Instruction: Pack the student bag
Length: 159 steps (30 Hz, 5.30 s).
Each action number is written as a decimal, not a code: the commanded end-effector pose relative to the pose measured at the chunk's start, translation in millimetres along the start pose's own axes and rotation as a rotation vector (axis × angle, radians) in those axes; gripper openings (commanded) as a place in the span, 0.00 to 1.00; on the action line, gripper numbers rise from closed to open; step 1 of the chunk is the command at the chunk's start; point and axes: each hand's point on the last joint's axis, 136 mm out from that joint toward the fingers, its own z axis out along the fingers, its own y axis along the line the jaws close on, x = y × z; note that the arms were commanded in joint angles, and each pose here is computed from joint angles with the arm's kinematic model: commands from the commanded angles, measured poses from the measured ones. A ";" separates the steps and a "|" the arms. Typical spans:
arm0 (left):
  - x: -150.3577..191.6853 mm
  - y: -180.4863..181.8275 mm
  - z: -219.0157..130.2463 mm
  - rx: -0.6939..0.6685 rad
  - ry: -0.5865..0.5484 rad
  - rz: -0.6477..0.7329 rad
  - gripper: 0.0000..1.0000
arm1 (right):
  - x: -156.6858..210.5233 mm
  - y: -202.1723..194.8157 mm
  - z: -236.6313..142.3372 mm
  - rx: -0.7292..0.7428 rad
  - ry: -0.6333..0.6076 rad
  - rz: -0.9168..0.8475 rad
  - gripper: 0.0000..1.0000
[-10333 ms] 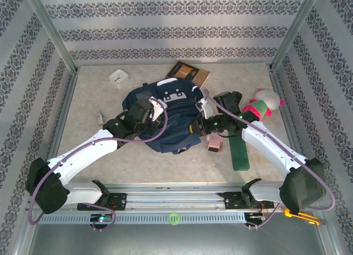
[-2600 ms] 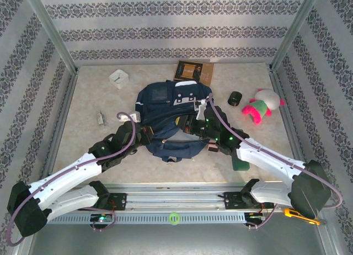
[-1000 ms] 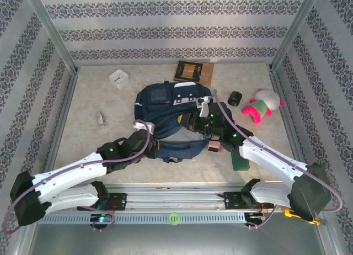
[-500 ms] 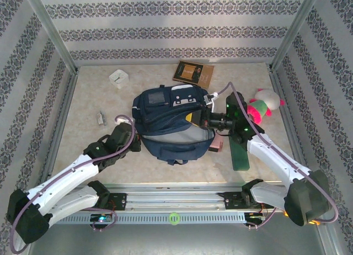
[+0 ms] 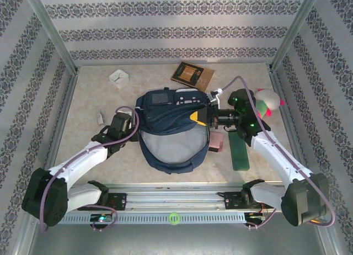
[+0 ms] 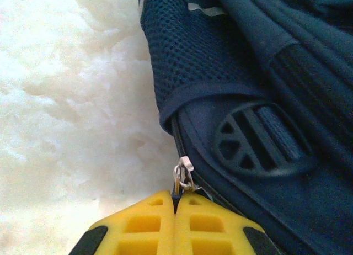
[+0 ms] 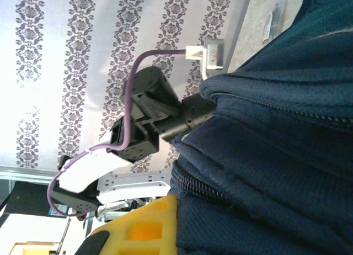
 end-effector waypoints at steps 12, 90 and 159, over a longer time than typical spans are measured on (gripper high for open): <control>-62.4 -59.1 -69.0 0.332 -0.314 0.414 0.66 | -11.5 29.6 2.0 -0.058 0.019 -0.130 0.00; 2.6 -11.0 39.5 -0.048 0.064 0.014 0.57 | -56.3 -210.0 51.0 0.789 -0.061 -0.030 0.42; -96.7 -26.8 -22.3 0.164 -0.107 -0.146 0.64 | -324.4 -323.9 -68.9 0.584 -0.783 0.167 0.63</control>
